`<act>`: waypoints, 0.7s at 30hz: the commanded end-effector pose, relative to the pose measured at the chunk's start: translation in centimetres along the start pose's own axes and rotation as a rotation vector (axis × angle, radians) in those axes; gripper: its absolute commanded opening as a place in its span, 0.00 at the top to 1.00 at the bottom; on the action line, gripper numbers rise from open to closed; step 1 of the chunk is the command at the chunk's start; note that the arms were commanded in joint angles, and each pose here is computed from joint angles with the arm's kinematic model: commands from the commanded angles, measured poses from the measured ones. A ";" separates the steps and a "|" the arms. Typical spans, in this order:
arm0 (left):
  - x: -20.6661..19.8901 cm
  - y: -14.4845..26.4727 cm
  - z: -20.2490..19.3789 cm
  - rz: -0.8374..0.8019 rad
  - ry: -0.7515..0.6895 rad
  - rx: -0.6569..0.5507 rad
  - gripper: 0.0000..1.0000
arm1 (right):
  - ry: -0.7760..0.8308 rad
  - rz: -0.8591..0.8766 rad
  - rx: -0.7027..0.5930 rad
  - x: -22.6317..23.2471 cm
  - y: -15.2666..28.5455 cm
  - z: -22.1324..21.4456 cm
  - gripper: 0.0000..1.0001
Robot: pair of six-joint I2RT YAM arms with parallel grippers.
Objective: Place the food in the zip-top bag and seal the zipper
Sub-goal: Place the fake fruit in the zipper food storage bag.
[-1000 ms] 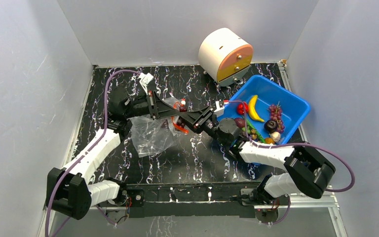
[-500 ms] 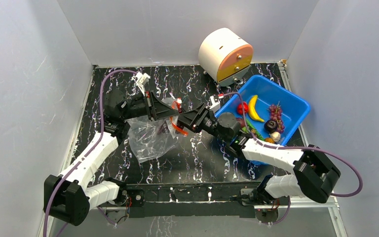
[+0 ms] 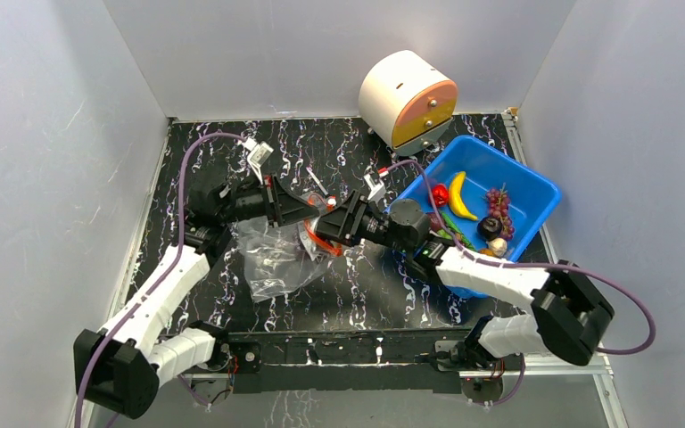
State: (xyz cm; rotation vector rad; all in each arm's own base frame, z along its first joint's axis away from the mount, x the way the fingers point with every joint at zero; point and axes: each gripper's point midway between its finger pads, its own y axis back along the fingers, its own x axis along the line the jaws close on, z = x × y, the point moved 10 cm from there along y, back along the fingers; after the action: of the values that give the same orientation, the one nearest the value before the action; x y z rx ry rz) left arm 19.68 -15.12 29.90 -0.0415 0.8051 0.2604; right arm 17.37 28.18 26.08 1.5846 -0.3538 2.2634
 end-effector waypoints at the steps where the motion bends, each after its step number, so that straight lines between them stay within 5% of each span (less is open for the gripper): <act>1: -1.1 1.1 -0.5 0.009 -0.168 -0.063 1.00 | 0.111 0.047 -0.030 4.2 1.3 1.1 0.46; 17: -0.4 1.8 -2.4 0.024 -0.238 -0.186 1.00 | 0.290 -0.229 -0.061 6.4 4.9 2.5 0.30; 19: -0.7 1.8 -2.2 0.019 -0.243 -0.188 1.00 | 0.308 -0.285 -0.082 5.9 5.5 2.6 0.38; 21: -1.1 1.9 -2.0 0.013 -0.245 -0.190 1.00 | 0.338 -0.345 -0.108 5.1 6.0 2.7 0.63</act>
State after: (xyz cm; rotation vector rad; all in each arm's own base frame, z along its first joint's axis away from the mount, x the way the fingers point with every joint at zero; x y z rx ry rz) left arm 17.30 -13.82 26.48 -0.1132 0.6698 0.3774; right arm 15.63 23.84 31.40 1.2236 -0.1286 2.2099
